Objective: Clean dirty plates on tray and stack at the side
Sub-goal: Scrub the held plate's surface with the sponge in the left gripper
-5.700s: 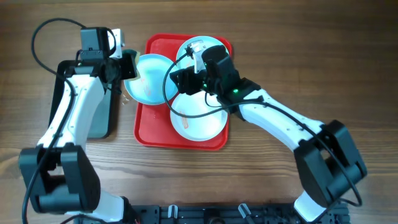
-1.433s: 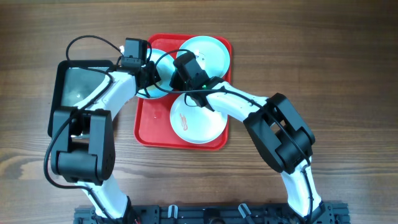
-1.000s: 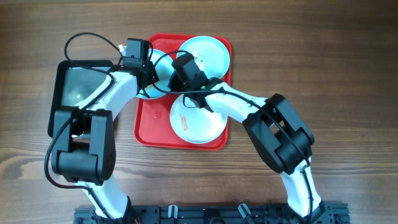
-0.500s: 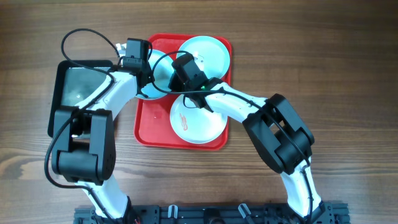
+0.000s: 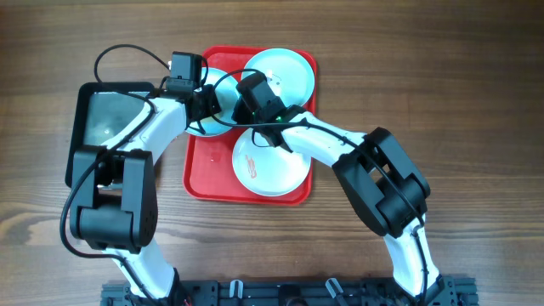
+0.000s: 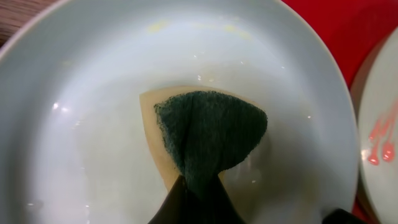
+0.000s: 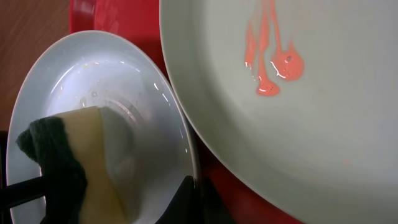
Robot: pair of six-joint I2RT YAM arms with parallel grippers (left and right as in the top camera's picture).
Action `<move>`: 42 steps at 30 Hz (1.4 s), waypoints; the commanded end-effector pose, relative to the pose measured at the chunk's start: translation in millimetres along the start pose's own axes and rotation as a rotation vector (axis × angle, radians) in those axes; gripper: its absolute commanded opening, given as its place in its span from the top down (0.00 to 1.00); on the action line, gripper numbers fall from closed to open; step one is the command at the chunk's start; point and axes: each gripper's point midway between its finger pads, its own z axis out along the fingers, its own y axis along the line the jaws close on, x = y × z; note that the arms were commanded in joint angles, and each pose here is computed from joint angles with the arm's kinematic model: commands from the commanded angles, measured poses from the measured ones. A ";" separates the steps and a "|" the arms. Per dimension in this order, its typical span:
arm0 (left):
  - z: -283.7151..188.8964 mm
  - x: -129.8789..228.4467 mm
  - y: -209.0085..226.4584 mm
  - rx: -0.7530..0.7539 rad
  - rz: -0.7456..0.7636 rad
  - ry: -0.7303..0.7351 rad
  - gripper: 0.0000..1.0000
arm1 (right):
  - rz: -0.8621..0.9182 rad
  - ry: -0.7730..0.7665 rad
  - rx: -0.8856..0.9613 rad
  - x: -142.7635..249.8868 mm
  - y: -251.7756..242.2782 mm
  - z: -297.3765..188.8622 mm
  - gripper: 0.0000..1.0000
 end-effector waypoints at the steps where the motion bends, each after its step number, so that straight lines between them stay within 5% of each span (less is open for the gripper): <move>1: -3.0 6.2 -14.5 0.072 -0.018 0.030 0.96 | 0.003 0.009 -0.015 1.7 5.4 4.8 0.96; 13: -4.1 -19.4 19.3 -0.107 -0.001 -0.094 0.96 | 0.002 0.016 -0.017 2.8 5.8 4.8 0.96; 24: -6.4 15.6 38.0 -0.199 0.049 0.046 0.96 | 0.003 0.015 -0.017 2.3 5.4 4.8 0.96; 30: -4.0 26.8 9.6 -0.033 0.025 0.109 0.96 | 0.003 0.015 -0.017 2.2 5.5 4.8 0.96; 42: -0.7 -10.9 -12.3 0.064 -0.076 -0.039 0.96 | 0.003 0.015 -0.017 2.5 5.6 4.8 0.96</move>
